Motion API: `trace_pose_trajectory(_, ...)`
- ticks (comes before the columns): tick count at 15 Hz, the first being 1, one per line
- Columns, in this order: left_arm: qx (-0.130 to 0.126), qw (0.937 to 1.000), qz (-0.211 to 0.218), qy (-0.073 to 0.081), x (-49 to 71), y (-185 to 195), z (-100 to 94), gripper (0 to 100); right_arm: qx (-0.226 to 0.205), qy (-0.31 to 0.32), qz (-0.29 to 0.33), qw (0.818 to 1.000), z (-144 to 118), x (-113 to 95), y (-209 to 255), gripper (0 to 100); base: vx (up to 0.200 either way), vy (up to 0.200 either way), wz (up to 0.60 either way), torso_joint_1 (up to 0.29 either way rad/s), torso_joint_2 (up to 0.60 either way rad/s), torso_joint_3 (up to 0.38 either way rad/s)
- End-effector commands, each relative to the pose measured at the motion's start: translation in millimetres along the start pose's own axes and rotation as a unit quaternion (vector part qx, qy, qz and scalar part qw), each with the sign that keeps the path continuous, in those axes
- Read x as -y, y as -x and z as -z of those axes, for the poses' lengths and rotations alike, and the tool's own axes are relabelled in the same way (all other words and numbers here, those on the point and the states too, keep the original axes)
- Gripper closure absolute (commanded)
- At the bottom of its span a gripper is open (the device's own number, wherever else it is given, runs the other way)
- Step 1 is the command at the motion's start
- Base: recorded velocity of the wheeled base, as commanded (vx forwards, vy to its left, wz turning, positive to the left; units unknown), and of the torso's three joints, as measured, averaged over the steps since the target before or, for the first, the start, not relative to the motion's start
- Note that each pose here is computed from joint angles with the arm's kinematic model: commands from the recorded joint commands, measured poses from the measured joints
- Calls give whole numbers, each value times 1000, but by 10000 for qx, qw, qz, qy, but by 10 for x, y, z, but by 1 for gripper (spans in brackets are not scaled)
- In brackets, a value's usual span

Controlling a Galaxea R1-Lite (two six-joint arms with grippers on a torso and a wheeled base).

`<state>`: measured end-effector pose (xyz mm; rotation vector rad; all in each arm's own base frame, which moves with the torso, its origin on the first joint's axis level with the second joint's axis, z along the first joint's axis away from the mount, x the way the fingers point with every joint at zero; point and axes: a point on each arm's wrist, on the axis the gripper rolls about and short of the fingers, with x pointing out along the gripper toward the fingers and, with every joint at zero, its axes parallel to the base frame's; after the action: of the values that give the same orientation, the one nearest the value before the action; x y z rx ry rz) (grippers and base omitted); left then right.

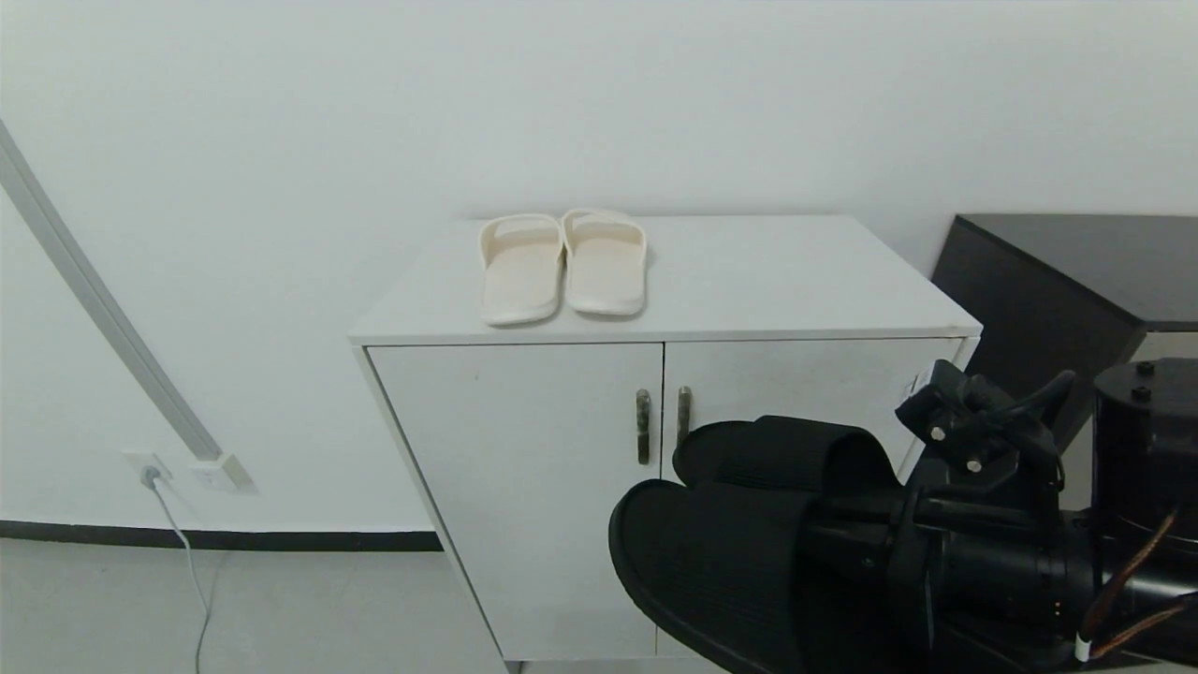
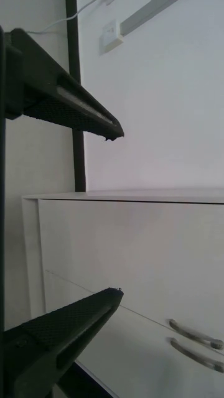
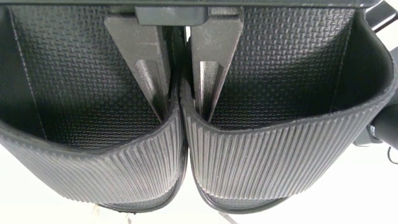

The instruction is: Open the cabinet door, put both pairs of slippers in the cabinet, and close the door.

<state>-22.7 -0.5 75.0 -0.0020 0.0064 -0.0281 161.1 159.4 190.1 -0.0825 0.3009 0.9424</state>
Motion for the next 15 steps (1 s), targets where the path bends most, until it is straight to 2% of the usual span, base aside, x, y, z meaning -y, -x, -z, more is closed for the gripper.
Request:
trace_pose_trajectory(1, -6, 10000, 5, -2, 0, -1, 0, 0, -44, -9, -2, 10000, 19, 2, -18, 100, 0, 0, 0, -183, 496, 305)
trace_pose_trajectory(9, -6, 10000, 5, -2, 0, -1, 0, 0, -90, 90, 5, 9999, 51, 1, -11, 100, 0, 0, 0, -147, 477, 329)
trace_pose_trajectory(15, -6, 10000, 5, 6, 0, -1, 0, 0, -75, 95, -10, 9999, 50, -6, 4, 100, 0, 0, 0, -69, 443, 369)
